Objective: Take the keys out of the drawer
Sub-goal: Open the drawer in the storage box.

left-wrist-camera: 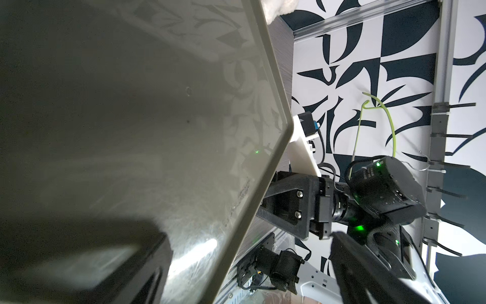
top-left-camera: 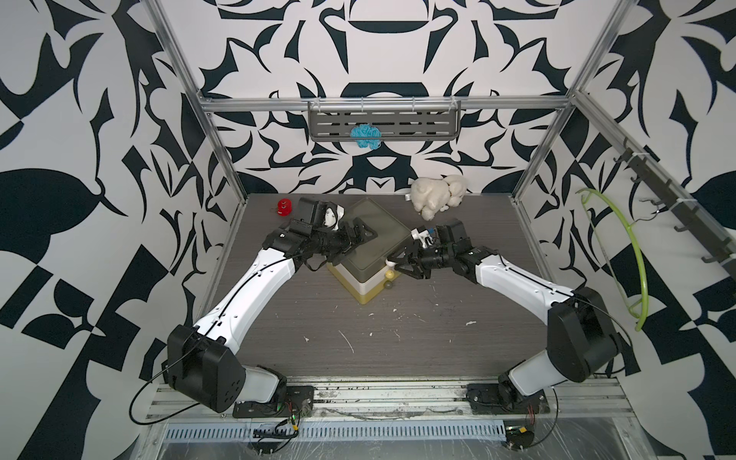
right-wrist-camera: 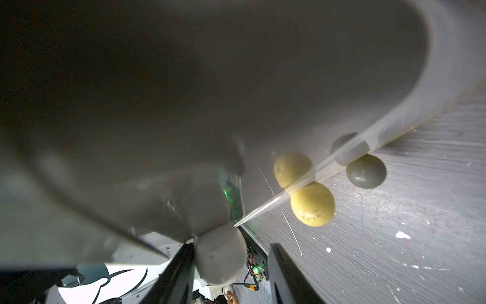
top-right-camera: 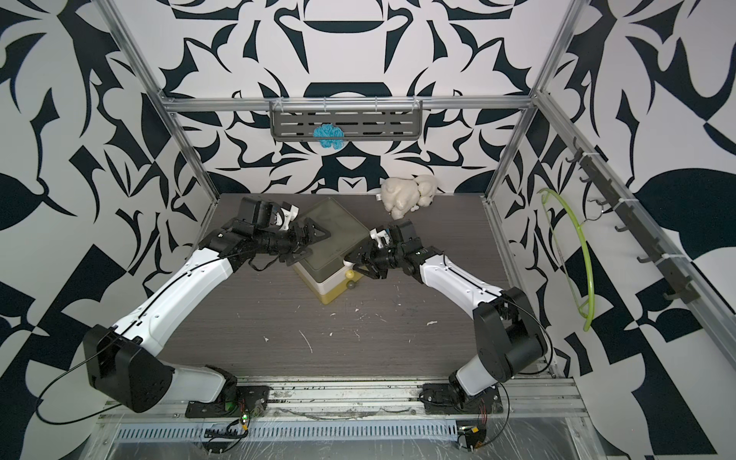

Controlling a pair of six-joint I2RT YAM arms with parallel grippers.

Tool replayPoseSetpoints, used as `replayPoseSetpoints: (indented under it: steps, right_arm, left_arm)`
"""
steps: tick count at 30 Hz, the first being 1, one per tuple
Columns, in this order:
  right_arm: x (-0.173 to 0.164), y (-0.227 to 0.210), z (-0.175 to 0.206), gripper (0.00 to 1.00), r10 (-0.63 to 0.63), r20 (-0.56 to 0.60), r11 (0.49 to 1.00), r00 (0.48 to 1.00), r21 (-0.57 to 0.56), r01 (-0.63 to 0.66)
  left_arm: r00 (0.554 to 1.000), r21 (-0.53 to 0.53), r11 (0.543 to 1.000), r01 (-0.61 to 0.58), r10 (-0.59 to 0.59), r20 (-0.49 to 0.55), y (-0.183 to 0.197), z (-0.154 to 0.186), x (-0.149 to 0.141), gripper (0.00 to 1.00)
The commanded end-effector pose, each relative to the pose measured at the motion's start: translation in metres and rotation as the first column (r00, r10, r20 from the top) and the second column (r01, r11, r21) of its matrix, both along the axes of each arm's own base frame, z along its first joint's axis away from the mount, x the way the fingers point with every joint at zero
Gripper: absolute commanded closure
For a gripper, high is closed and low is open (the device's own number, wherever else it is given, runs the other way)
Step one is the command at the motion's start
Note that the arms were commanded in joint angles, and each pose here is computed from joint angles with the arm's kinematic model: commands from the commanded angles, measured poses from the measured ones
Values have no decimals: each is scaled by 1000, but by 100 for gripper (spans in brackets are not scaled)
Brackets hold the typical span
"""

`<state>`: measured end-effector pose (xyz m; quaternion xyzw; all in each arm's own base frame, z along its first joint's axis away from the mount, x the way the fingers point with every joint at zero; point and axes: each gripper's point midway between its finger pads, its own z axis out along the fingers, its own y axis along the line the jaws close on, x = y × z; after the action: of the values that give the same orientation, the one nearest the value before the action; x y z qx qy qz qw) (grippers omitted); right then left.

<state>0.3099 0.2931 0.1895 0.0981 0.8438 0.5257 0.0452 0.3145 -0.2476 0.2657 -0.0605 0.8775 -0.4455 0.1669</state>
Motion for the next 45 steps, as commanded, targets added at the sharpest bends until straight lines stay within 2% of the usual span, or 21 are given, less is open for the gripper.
replayPoseSetpoints:
  steps: [1,6,17,19,23,27,37,45]
  right_arm:
    - [-2,15,15,52,33,76,999,997,41,-36]
    - [2,16,15,58,20,92,999,996,46,-24]
    - [11,21,24,57,-7,154,994,988,113,-11]
    - [11,20,25,60,-15,164,993,986,115,-4]
    - [11,18,27,72,-27,184,993,983,122,5]
    - [8,14,28,74,-34,193,993,980,119,12]
    - [-11,-21,14,77,-58,167,997,984,63,48]
    - [-47,-53,1,77,-63,136,998,989,9,62]
  left_arm:
    - [999,5,1000,15,-15,-32,1,-12,-5,0]
    - [999,4,1000,18,-18,-40,2,-15,-8,0]
    - [998,1,1000,21,-21,-55,2,-18,-12,0]
    - [998,-1,1000,20,-20,-58,2,-19,-12,0]
    - [998,-1,1000,19,-19,-59,2,-19,-11,0]
    - [998,-2,1000,18,-18,-60,1,-20,-10,0]
    - [998,3,1000,14,-14,-66,1,-22,-8,1]
    - [997,13,1000,7,-6,-73,2,-26,-8,1]
